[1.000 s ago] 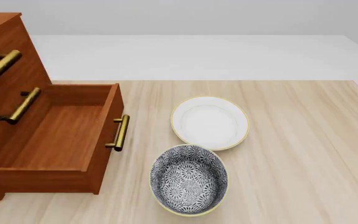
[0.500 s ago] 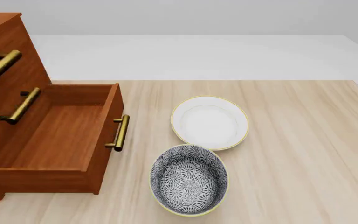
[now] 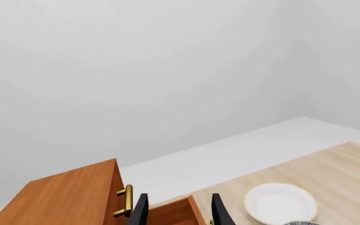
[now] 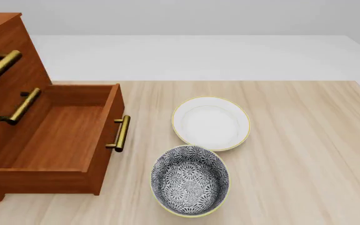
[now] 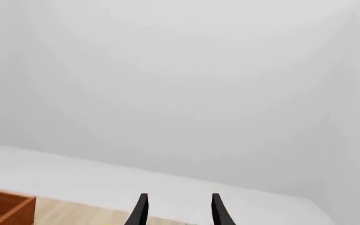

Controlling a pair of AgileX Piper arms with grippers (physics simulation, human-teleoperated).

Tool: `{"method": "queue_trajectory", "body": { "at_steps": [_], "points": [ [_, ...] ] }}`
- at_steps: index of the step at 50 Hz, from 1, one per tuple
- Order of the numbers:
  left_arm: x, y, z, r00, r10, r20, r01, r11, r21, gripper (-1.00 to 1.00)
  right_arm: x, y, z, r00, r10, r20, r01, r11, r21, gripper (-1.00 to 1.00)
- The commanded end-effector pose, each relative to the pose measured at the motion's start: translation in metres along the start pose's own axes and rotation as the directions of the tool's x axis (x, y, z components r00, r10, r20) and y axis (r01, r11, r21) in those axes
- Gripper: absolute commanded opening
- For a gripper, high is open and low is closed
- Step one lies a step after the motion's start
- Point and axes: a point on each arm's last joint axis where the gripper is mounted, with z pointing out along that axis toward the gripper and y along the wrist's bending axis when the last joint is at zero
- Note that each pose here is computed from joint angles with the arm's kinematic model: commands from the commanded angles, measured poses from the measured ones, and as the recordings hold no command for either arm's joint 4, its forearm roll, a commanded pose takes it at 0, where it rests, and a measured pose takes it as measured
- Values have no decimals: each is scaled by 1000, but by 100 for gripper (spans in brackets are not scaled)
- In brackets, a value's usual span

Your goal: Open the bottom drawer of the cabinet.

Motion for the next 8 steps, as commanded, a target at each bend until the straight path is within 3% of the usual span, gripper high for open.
{"method": "queue_trajectory", "body": {
  "at_steps": [1, 8],
  "points": [
    [-14, 0, -14, 999, 32, 4, -32, 999, -36, 100, -7, 0, -7, 999, -12, -35, 13, 1000, 4, 100],
    [-24, -1, -22, 999, 51, 11, -50, 997, -62, 100, 5, 2, -3, 995, -23, -99, 23, 1000, -3, 100]
  ]
}}
